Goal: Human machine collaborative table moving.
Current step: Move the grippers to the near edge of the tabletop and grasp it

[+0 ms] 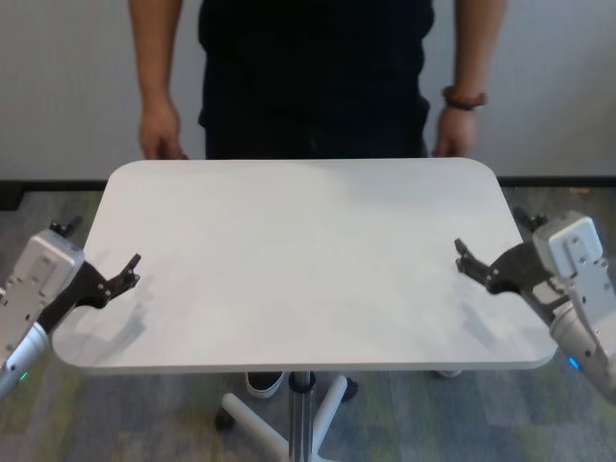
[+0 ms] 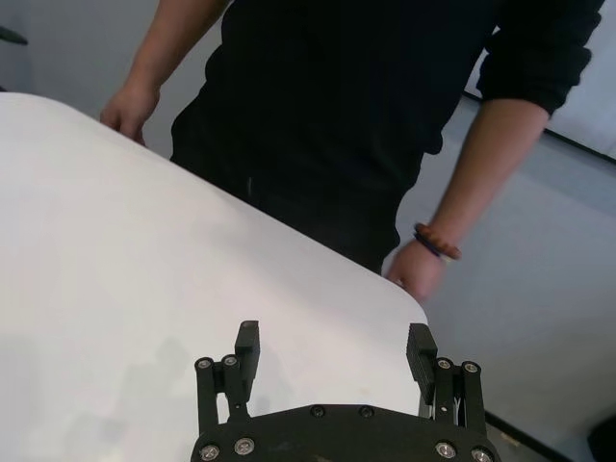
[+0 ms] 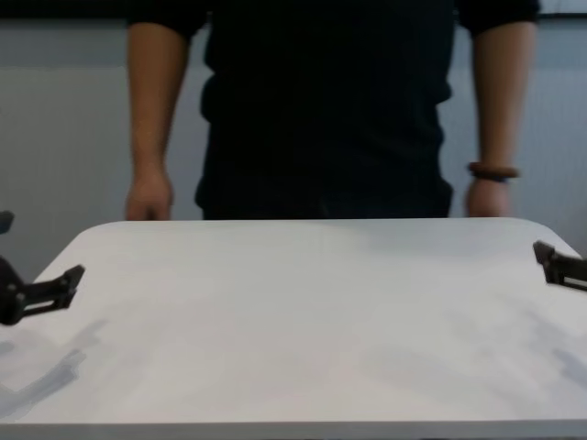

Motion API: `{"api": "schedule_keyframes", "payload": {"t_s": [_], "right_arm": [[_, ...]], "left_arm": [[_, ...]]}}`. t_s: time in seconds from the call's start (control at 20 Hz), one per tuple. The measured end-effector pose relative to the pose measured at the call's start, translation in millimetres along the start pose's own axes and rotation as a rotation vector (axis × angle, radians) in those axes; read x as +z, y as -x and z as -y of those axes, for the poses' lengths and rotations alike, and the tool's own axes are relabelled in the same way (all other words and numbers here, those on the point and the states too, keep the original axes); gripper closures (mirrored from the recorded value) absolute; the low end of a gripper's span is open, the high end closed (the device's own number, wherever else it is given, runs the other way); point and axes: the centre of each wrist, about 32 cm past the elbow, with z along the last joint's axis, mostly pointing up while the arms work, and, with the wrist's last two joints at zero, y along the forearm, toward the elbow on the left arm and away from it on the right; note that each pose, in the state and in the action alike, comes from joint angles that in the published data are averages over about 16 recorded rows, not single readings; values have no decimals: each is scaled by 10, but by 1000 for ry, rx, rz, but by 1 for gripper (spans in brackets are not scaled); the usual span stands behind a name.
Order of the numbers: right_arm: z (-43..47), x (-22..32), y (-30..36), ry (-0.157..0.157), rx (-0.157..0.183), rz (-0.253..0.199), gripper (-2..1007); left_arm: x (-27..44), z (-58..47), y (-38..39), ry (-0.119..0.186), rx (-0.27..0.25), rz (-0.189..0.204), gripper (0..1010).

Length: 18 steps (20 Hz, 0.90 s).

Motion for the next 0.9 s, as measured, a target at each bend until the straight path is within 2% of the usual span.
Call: {"api": "schedule_keyframes", "payload": {"t_s": [0.25,0.45,0.65,0.9], "right_arm": [[217,93,173,20,35,44,0],[435,138,310,38,69,78,0],[651,154,424,57,102,99,0],[860,135,519,93,139,123,0]], "left_arm": [[-31,-237,-33,-1,-19,58,7],[-72,-439,-46,-15,-40,98,7],[-124,-631,-46,-31,-65,134,7],[-206,-822,-11,-45,-107,186,7]]}}
